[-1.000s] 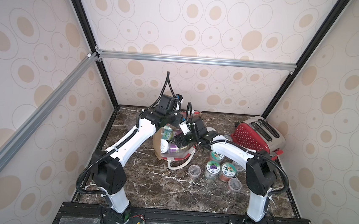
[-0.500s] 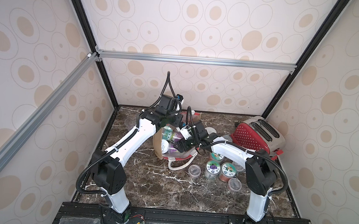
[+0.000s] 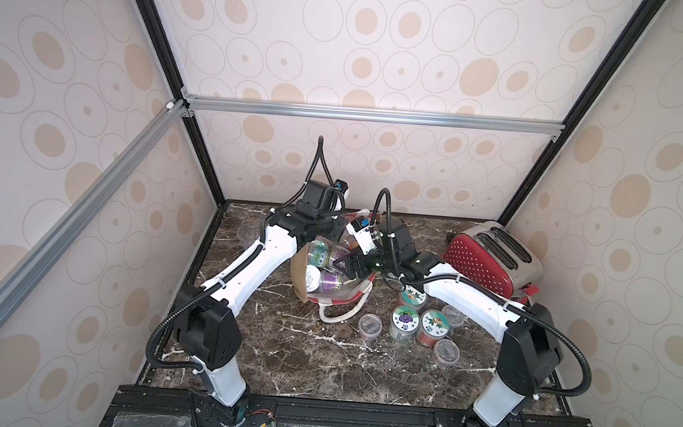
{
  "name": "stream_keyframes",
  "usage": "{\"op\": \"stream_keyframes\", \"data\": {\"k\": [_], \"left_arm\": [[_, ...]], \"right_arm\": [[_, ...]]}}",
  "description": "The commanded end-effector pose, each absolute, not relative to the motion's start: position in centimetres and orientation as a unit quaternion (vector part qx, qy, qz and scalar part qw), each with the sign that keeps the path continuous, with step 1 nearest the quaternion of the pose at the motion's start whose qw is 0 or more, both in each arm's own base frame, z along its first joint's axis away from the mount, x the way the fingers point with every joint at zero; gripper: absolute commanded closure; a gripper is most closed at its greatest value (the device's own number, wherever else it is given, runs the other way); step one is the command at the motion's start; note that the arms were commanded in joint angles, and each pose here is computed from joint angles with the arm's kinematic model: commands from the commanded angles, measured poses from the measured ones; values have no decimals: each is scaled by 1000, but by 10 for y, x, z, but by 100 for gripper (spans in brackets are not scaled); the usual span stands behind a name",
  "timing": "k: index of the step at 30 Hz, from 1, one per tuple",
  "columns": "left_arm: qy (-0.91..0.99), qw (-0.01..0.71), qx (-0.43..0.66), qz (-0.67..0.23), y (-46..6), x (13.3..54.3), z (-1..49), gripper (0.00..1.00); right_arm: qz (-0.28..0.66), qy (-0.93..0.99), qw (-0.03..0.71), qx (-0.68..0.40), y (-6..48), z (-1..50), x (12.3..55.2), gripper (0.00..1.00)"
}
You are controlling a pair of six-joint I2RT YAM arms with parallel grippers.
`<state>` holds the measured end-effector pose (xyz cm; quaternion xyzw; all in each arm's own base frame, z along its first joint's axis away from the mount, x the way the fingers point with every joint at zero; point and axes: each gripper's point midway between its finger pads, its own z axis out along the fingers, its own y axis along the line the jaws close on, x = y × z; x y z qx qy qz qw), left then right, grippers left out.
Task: Take out the seed jars from the canvas bag
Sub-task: Pick up the seed jar from the canvas bag.
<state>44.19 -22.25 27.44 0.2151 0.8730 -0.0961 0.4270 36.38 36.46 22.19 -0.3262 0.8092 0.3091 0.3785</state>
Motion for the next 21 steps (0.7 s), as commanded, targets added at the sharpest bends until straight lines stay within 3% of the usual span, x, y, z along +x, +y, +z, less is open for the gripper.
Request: {"op": "stream_keyframes", "data": {"k": [1,13,21], "left_arm": [[866,426,236,-112,-235,435,285,100],[867,420,240,-118,-237,432,283,100],[868,419,240,-118,-237,432,281,100]], "right_arm": [[263,816,373,-354,365,199,381,19],[239,837,308,-384,374,132,396,15],[260,845,281,-373,368,111,377,21]]}}
